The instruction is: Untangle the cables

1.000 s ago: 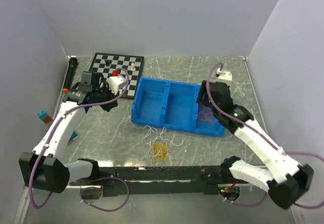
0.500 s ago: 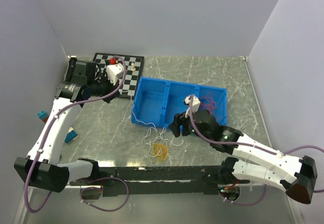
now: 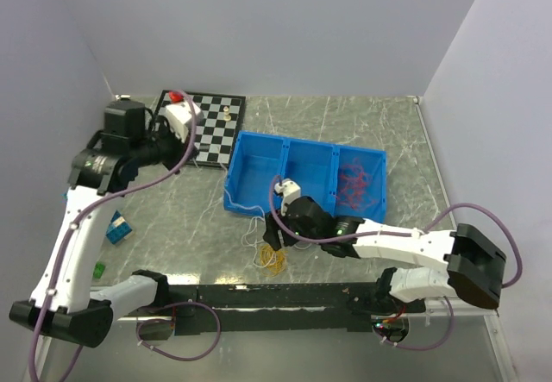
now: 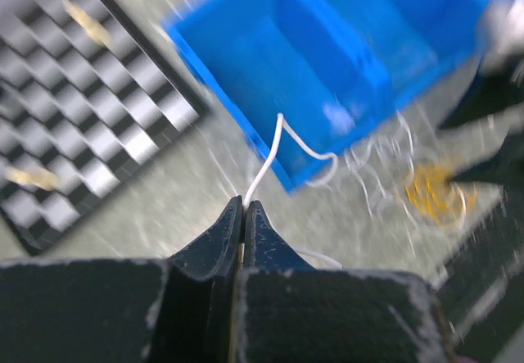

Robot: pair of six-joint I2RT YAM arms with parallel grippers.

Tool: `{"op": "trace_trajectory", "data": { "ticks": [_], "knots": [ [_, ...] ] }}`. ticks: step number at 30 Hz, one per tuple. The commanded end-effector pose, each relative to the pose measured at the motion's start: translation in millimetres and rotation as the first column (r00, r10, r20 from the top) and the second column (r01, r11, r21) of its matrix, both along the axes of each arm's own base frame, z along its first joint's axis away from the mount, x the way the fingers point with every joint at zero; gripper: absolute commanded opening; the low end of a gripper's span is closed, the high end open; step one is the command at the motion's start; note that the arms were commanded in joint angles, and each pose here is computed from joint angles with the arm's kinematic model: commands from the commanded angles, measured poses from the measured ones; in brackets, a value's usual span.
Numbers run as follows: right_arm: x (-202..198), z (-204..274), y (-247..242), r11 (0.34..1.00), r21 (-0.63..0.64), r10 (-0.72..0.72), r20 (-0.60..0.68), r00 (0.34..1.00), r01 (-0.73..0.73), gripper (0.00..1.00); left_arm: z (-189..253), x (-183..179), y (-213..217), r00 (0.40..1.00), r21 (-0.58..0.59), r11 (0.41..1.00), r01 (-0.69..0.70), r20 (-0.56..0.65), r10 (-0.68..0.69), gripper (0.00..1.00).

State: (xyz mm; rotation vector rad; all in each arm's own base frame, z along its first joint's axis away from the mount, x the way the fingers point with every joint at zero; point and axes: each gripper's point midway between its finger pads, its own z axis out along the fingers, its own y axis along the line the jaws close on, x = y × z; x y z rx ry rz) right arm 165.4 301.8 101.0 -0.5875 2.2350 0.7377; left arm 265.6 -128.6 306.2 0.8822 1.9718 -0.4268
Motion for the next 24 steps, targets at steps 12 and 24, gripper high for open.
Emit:
{"op": "trace_trajectory", "data": {
  "ticks": [12,24],
  "knots": [
    [67.0,55.5,59.4,0.992,0.046,-0.129,0.253,0.959,0.121,0.73,150.0,-21.4,-4.1,0.944,-0.196,0.981,0.009,0.324,0.056,0.02],
    [58.3,65.0,102.6,0.991,0.118,0.03,0.276,0.961,-0.065,0.69,159.4,-23.1,2.2,0.932,-0.193,0.981,-0.019,0.353,0.087,0.02]
  ]
}}
